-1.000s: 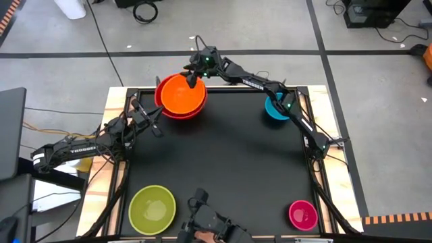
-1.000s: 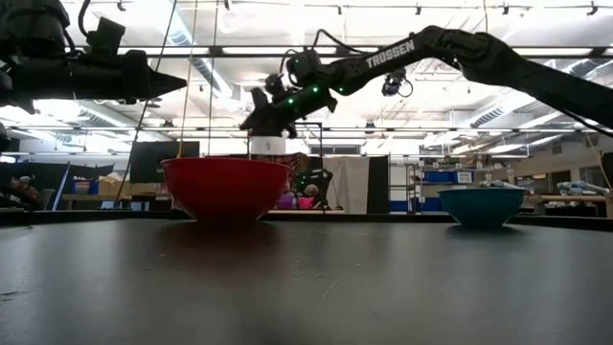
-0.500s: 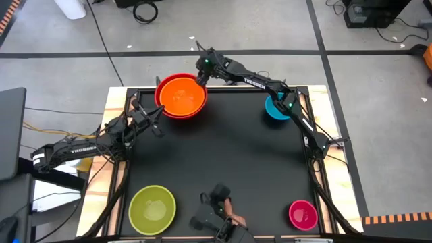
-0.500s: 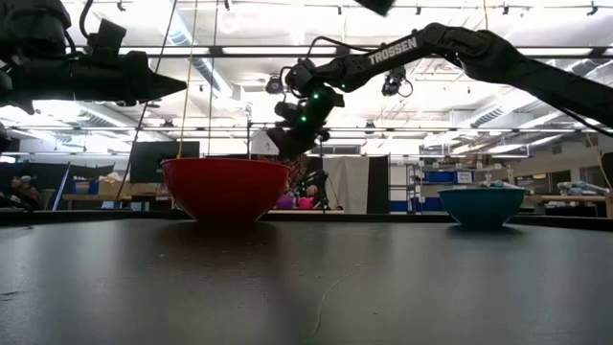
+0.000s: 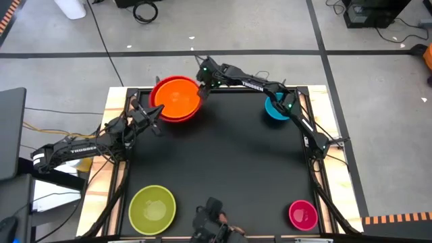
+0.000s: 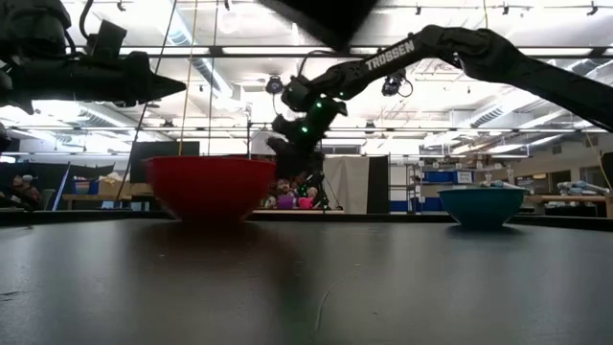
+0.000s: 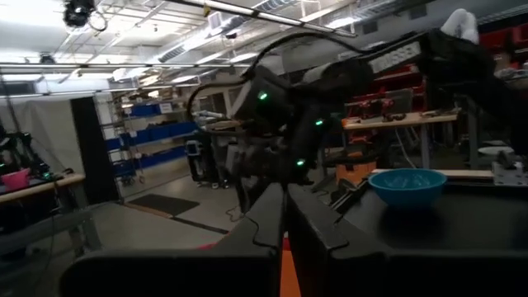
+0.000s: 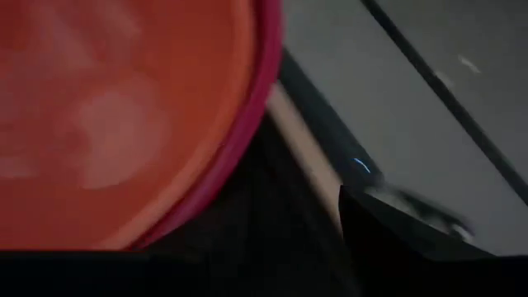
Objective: Nest bowls inside each other
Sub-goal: Adjust the stacked bowls, then stack the green bowl on top of the orange bowl
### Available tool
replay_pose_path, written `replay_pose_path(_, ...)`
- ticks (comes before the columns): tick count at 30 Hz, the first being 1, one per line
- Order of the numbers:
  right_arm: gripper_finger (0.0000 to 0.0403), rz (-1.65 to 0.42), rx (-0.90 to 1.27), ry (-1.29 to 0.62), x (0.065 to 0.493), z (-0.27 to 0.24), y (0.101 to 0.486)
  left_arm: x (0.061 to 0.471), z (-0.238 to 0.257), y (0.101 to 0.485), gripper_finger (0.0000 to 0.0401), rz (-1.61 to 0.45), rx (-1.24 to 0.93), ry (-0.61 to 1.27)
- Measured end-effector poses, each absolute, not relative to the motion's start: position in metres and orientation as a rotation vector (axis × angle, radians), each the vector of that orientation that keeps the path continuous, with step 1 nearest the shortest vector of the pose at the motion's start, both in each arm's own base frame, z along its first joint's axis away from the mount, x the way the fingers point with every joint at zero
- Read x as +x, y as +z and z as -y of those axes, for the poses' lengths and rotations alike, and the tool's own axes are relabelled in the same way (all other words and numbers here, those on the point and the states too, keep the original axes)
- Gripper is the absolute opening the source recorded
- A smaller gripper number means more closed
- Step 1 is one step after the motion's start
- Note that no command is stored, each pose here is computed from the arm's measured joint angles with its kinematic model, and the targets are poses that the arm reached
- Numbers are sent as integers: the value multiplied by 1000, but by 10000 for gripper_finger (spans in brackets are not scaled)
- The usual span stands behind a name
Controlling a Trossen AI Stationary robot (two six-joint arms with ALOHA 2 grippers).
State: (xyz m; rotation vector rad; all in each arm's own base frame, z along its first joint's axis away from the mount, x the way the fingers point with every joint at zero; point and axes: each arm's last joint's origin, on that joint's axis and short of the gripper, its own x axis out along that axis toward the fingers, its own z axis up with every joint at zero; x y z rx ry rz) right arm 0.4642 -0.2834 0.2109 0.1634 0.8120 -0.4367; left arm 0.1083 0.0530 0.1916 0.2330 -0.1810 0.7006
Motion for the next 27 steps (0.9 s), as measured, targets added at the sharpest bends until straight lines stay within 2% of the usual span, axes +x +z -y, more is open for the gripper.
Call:
replay_pose_path(3,199,-700,130,-350,479,273,219,108,-53,192,23,187,214,708)
replay_pose_path(8,199,-750,158,-457,481,261,219,109,-51,190,23,193,139,680)
replay_pose_path(12,199,-894,171,-461,473,243,223,118,-35,187,23,163,130,405)
replay_pose_path(16,199,-1024,210,-359,472,211,224,128,-15,197,23,60,79,274)
replay_pose_path(20,199,-1027,199,-237,479,174,238,136,8,202,23,-91,32,228)
replay_pose_path(27,197,-1152,108,-232,479,127,243,146,49,210,23,-350,-34,158)
